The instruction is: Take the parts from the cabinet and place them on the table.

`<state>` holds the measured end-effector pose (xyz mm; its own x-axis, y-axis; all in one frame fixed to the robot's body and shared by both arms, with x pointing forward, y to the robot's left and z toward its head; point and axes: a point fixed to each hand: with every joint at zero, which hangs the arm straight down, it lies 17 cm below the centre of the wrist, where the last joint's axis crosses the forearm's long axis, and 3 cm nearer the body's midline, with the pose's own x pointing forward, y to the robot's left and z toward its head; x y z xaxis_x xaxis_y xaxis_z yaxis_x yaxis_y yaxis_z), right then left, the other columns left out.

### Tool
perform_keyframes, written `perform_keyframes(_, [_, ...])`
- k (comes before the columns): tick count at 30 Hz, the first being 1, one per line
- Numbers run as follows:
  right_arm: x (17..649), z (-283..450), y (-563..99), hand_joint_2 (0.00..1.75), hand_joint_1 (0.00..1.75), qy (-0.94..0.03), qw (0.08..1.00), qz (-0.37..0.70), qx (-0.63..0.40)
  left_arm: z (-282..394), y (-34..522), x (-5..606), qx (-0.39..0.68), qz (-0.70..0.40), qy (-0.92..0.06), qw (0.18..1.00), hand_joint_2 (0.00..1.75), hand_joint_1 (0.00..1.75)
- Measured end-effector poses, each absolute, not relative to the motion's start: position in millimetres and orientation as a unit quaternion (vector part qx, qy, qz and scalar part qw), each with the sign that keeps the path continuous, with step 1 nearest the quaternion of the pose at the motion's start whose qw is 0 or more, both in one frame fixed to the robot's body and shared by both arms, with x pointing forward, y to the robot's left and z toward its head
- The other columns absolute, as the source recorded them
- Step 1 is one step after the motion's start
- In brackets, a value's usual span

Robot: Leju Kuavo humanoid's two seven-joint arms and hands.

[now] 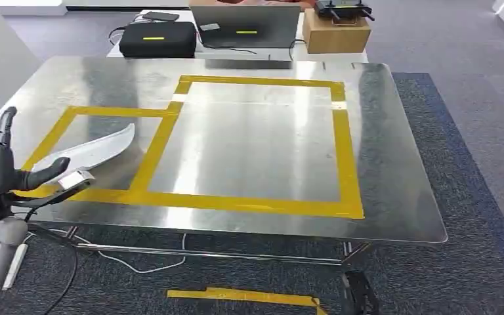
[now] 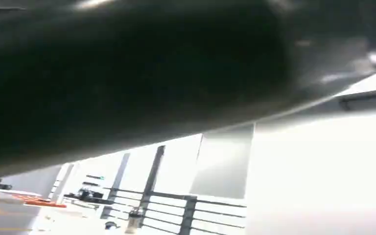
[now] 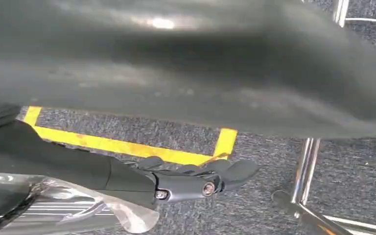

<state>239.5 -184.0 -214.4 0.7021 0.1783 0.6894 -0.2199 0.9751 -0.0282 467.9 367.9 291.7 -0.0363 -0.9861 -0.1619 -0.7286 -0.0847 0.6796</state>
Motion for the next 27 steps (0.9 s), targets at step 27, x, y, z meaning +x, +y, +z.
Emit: perform_keyframes(27, [234.2,-215.8,-179.6,0.0,0.0,-0.368,0.924,0.099,0.027,381.2,346.0,412.3,0.7,-0.255,-0.661,0.092,0.0,0.0])
